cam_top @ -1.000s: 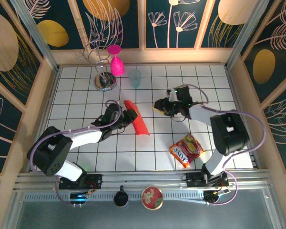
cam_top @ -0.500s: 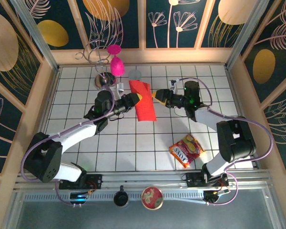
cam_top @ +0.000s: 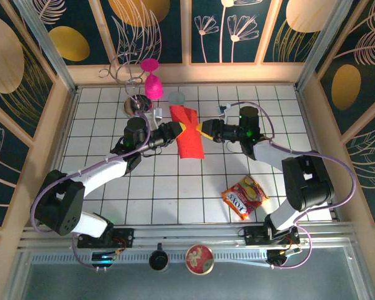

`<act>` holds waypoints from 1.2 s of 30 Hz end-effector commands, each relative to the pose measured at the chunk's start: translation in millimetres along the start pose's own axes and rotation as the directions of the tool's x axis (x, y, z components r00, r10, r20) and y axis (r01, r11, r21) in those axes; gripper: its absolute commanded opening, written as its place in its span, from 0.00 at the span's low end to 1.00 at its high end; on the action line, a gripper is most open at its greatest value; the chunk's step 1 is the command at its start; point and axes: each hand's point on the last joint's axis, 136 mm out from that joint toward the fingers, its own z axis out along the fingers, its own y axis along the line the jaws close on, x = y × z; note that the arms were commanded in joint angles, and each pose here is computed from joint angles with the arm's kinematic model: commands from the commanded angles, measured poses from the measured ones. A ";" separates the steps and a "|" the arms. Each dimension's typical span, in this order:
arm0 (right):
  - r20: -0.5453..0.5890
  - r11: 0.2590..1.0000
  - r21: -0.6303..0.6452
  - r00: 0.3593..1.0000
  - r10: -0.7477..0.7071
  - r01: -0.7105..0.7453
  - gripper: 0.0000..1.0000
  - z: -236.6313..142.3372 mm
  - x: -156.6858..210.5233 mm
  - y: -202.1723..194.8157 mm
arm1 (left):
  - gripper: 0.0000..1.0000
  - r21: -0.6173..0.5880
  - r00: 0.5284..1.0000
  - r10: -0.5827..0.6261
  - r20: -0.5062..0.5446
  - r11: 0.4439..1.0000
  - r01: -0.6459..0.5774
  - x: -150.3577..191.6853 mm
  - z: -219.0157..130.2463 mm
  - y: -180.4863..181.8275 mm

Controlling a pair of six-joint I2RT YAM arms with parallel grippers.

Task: Fold a paper plane with a square sheet of paper (pick it up from the middle)
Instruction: First fold in half a square sheet of paper at the center of the table.

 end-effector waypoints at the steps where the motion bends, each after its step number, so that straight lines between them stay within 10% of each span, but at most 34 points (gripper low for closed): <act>1: -0.023 0.997 -0.045 0.998 -0.056 0.055 0.54 -6.4 6.7 20.2 | 0.29 -0.002 1.000 0.001 0.003 1.000 -0.001 -4.2 1.7 0.7; 15: -0.024 0.996 -0.072 0.998 -0.054 0.052 0.42 -6.8 7.8 24.0 | 0.28 -0.044 1.000 -0.005 -0.006 0.999 0.005 -2.3 3.1 14.4; 25: -0.026 0.998 0.029 0.998 -0.051 0.052 0.09 -1.4 4.7 11.2 | 0.31 -0.043 1.000 -0.008 -0.012 0.999 0.007 -1.4 4.4 16.8; 36: 0.154 0.961 0.271 0.983 -0.096 0.052 0.00 -58.3 -31.6 -0.4 | 0.78 -0.310 0.993 0.046 0.105 0.951 -0.011 -14.8 -26.2 83.5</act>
